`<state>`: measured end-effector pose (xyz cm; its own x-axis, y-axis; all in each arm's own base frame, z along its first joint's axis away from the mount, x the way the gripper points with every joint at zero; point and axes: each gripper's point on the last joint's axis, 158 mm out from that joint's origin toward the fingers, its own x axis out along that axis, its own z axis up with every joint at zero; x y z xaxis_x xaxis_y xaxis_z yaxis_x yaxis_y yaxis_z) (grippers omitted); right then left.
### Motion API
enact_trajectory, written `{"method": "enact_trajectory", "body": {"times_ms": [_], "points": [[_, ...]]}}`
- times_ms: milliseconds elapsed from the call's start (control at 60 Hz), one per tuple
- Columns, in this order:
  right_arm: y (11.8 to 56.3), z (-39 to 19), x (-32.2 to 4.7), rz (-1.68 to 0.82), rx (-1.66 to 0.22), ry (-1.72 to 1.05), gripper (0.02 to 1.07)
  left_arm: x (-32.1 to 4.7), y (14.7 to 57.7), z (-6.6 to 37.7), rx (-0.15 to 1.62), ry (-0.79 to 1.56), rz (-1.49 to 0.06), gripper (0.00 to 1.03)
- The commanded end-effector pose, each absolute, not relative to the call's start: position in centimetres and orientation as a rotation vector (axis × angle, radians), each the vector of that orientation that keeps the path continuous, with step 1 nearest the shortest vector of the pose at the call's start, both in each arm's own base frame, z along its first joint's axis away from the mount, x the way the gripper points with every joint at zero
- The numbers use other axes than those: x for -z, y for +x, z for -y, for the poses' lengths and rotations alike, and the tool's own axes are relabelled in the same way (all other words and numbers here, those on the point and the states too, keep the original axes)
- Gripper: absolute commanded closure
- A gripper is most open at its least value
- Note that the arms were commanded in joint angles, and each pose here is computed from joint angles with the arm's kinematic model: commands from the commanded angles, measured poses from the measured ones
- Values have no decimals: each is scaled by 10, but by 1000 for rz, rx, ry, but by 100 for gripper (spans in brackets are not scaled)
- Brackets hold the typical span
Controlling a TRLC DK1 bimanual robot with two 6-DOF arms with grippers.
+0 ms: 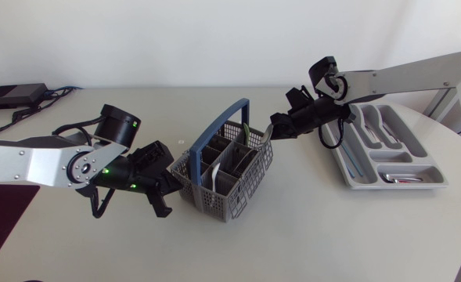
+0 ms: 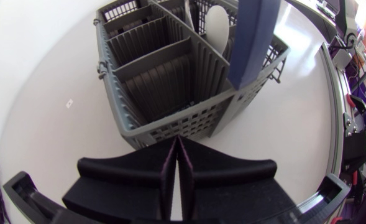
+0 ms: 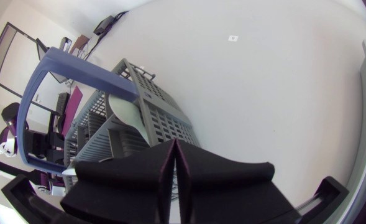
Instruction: Sort the cutlery from the basket into the organizer compartments.
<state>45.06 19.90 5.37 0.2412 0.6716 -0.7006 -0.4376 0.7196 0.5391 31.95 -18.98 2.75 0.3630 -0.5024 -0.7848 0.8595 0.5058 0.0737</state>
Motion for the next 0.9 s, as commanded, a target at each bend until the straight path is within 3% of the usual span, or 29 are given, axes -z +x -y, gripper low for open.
{"method": "enact_trajectory", "body": {"times_ms": [0,267,600,733,883], "points": [[427,-207,-54,-1115,-810,259,101,-48,351,196,898,511,-707,100],[391,-204,-61,-1127,-820,261,101,-37,393,182,843,492,-729,100],[362,-197,-63,-1125,-799,237,101,-32,415,158,797,493,-739,100],[365,-184,-70,-1073,-749,195,101,-60,413,123,737,479,-721,99],[359,-178,-76,-1046,-745,162,98,-118,384,112,728,479,-642,92]]}}
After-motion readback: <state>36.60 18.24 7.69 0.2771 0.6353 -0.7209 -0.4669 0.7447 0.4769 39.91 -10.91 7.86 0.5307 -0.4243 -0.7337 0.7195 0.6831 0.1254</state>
